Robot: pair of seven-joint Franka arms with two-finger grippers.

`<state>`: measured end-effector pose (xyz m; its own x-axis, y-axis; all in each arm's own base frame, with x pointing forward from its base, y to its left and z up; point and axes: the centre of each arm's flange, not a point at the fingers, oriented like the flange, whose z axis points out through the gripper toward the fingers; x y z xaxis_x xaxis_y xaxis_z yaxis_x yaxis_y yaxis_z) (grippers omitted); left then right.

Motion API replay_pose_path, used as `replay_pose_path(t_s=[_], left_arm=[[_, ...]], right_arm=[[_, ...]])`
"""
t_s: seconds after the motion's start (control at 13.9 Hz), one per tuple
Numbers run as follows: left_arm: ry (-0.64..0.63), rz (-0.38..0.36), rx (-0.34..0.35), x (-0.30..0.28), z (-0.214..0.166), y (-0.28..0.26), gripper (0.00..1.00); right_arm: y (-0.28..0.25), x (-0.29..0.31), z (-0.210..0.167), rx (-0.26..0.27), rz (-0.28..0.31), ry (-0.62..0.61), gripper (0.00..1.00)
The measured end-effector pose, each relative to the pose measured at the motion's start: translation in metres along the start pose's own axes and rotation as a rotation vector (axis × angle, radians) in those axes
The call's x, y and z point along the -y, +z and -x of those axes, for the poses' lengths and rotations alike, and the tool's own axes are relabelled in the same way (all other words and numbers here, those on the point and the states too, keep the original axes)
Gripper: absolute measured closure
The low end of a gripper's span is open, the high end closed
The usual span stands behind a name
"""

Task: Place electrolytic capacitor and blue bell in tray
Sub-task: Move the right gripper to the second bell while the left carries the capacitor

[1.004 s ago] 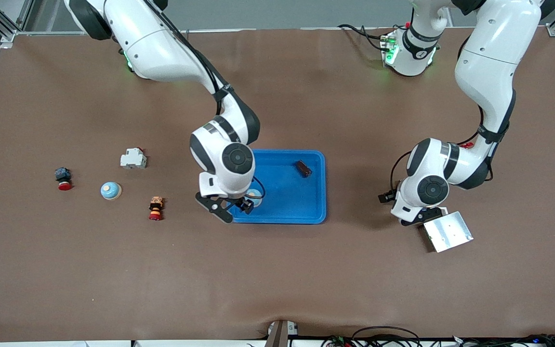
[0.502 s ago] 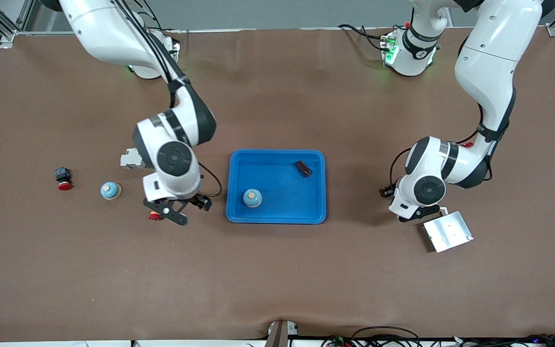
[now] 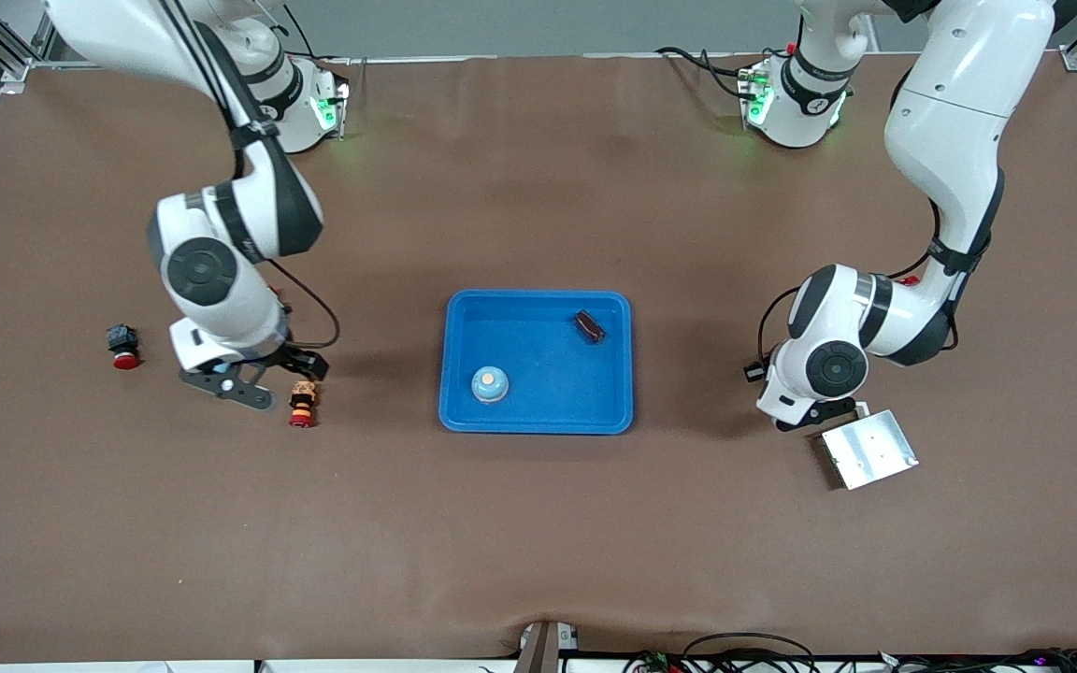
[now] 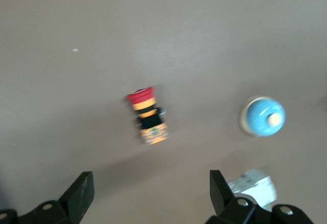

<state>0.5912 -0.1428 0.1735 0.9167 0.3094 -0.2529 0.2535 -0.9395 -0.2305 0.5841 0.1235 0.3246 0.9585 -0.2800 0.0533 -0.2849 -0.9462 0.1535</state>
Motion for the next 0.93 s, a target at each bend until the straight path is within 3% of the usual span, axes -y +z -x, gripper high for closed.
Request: replay_pose_path(t_s=[0.43,0.93], left_arm=[[-0.072,0.034,-0.013,-0.008,-0.005,-0.027,0.66],[-0.203,0.1,0.034,-0.044,0.016,-0.13,0.66]], right_arm=[[0.022,-0.107,-0.004,-0.017,-0.029,-0.128,0.0],[0.051,-0.172,0.001,-0.06,-0.061,-0.214,0.0]])
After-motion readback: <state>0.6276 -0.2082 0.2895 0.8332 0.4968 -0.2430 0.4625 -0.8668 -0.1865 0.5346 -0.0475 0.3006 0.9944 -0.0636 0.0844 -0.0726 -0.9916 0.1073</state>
